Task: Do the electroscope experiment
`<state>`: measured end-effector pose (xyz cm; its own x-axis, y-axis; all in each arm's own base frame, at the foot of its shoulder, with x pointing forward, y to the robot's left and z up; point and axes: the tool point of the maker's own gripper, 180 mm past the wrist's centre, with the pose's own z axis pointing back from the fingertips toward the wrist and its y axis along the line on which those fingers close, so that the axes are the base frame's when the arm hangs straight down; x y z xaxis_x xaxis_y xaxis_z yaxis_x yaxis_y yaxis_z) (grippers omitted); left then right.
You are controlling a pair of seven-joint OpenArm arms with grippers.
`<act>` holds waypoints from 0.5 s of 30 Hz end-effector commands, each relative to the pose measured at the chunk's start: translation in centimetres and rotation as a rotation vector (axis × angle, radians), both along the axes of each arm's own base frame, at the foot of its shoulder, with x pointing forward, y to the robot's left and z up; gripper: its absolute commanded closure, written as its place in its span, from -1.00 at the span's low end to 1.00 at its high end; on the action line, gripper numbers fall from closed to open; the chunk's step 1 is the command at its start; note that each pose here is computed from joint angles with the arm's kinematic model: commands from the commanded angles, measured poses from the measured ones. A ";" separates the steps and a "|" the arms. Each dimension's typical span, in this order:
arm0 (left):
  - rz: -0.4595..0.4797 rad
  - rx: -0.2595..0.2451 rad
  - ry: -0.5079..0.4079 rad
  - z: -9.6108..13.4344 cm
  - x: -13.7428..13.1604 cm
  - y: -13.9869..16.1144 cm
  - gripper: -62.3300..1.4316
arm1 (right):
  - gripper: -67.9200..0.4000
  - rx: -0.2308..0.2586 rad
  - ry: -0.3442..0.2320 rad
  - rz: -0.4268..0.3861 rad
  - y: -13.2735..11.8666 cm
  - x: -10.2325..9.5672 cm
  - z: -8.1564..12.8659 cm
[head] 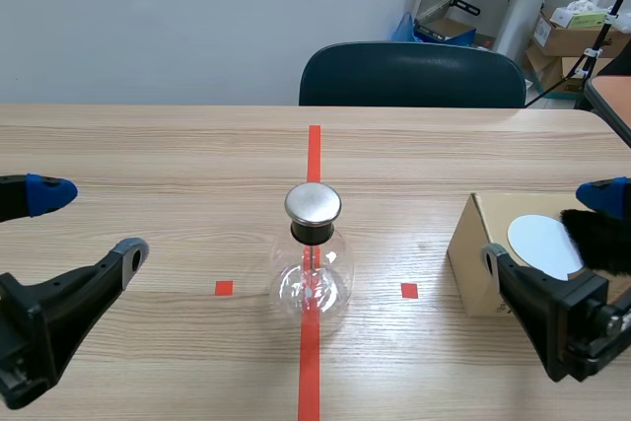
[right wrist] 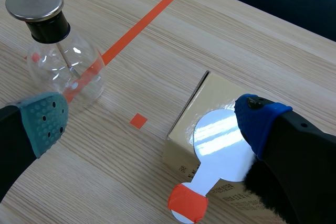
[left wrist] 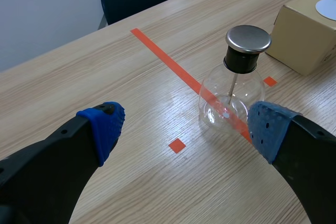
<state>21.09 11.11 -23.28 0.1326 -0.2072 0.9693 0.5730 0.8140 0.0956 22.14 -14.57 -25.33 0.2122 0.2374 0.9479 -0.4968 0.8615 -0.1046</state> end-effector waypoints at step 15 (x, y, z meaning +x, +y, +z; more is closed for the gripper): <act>-0.019 0.005 -0.047 1.1 0.1 -0.5 -0.64 | -1.00 -0.031 -0.030 0.033 0.3 0.1 0.5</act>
